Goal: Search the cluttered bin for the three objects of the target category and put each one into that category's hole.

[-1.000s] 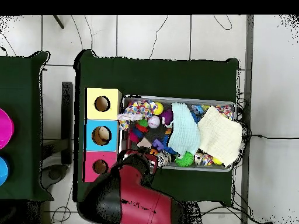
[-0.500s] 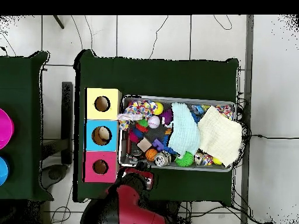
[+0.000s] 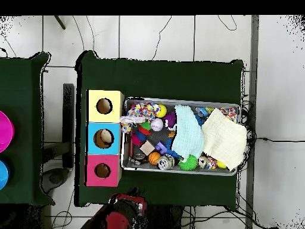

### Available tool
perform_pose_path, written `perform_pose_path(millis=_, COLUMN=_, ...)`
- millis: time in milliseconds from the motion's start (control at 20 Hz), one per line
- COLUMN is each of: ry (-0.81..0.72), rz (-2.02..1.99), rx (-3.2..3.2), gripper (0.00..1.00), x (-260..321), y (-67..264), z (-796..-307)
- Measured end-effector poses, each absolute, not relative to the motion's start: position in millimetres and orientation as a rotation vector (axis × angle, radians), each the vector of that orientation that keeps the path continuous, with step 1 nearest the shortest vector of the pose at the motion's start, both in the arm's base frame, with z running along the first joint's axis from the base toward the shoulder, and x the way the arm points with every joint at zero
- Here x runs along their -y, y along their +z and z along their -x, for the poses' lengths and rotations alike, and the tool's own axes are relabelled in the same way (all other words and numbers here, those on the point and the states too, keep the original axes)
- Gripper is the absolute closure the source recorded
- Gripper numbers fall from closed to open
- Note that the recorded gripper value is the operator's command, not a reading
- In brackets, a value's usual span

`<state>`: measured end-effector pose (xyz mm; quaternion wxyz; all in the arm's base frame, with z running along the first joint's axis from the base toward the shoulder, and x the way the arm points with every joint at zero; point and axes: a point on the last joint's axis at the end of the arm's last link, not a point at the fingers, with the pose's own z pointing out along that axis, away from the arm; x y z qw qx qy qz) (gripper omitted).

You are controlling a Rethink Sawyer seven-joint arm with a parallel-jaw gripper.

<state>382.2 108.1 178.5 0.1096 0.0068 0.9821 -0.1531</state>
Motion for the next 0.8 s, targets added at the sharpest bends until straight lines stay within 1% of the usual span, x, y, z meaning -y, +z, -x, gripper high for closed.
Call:
perform_pose_path(millis=100, ry=-0.457, rz=-0.036, rx=-2.895, gripper=1.00, x=-103, y=175, z=-384)
perform_pose_path(millis=300, ry=-0.490, rz=-0.110, rx=-2.932, gripper=1.00, x=-76, y=157, z=-399)
perform_pose_path(millis=700, ry=-0.497, rz=-0.223, rx=-2.965, gripper=1.00, x=-31, y=120, z=-448)
perform_pose_path(millis=800, ry=-0.496, rz=-0.222, rx=-2.963, gripper=1.00, x=-28, y=114, z=-458)
